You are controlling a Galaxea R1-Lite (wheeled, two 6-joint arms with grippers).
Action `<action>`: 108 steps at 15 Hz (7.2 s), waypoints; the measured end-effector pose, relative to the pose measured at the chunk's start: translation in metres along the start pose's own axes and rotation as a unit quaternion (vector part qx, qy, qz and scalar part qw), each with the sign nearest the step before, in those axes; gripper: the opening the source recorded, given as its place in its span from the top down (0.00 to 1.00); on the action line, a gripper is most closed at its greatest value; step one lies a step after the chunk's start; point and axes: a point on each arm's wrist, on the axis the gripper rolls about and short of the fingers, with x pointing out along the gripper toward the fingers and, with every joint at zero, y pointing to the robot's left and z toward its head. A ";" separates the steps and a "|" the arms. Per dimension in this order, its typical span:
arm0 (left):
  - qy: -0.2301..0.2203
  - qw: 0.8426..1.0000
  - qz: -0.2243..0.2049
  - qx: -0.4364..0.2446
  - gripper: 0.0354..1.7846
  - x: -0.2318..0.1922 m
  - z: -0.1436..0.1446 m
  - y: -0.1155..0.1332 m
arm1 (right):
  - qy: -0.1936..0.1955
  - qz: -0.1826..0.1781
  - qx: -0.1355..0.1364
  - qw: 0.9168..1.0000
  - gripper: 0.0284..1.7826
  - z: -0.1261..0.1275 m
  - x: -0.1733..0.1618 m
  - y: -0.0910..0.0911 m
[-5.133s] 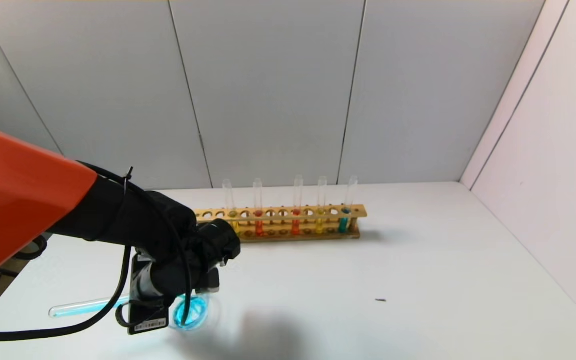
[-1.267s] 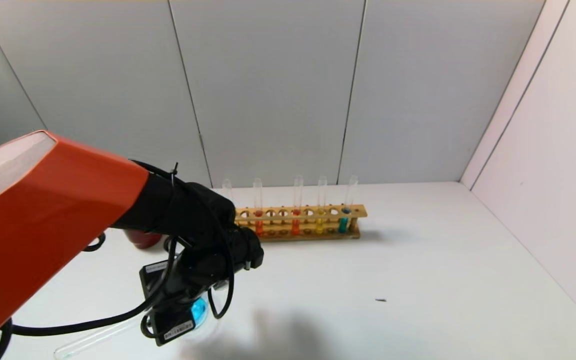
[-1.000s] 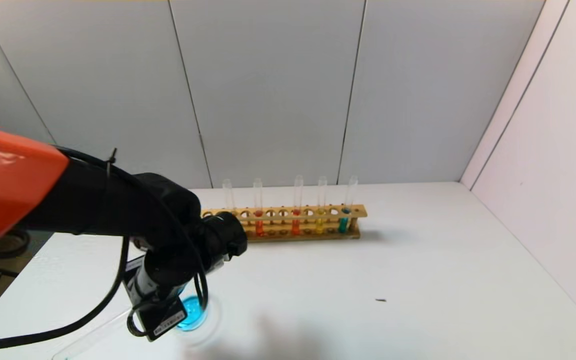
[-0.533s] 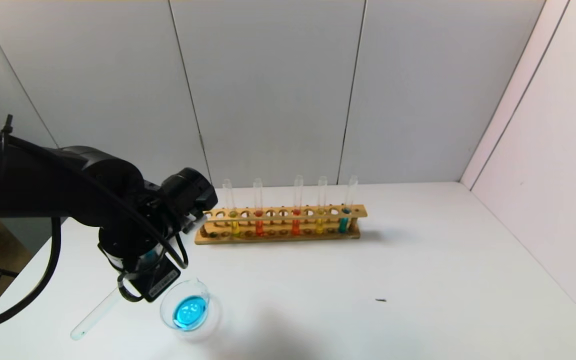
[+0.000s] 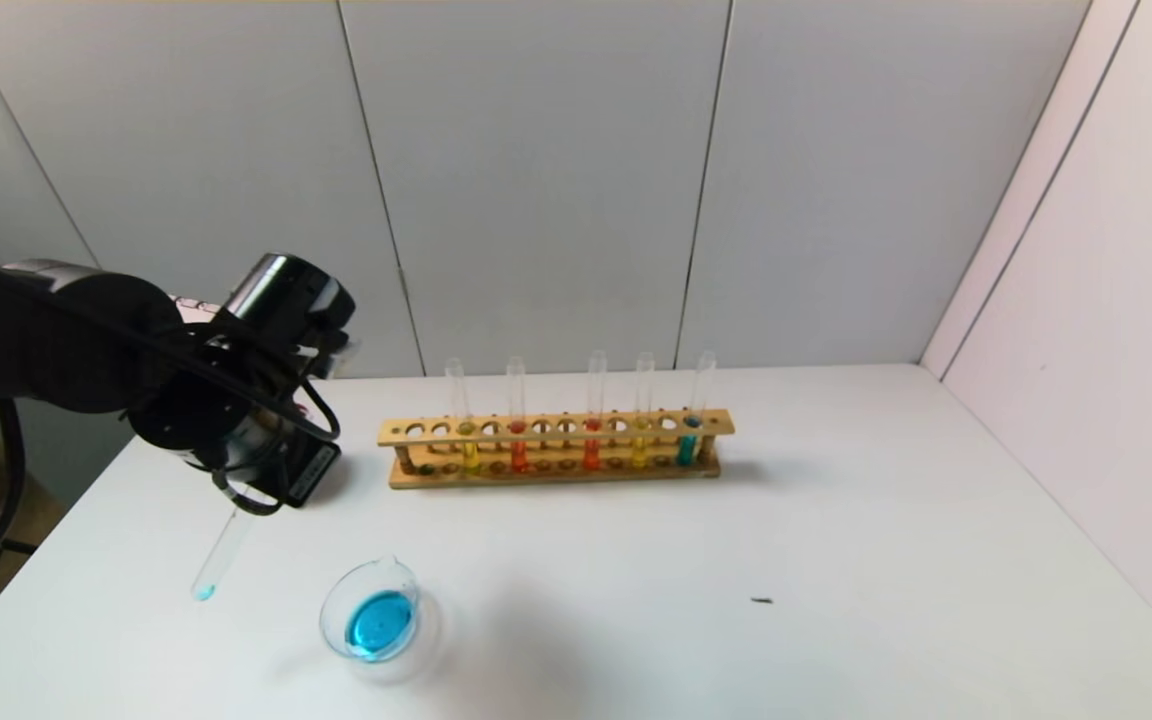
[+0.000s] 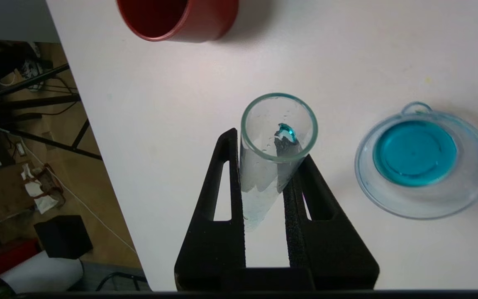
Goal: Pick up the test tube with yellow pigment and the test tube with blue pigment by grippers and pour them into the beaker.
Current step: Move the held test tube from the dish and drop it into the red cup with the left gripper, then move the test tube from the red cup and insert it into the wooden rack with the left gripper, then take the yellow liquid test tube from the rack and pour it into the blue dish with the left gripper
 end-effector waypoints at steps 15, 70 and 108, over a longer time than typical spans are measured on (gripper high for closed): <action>-0.197 0.956 0.089 -0.196 0.84 0.043 0.056 0.089 | 0.000 0.000 0.000 1.000 0.05 0.000 0.000 0.000; -0.299 0.927 -0.051 -0.219 0.02 0.014 0.008 -0.098 | 0.000 0.000 0.000 1.000 0.05 0.000 0.000 0.000; -0.299 0.929 -0.031 -0.216 0.84 0.074 0.059 -0.117 | 0.000 0.000 0.000 1.000 0.05 0.000 0.000 0.000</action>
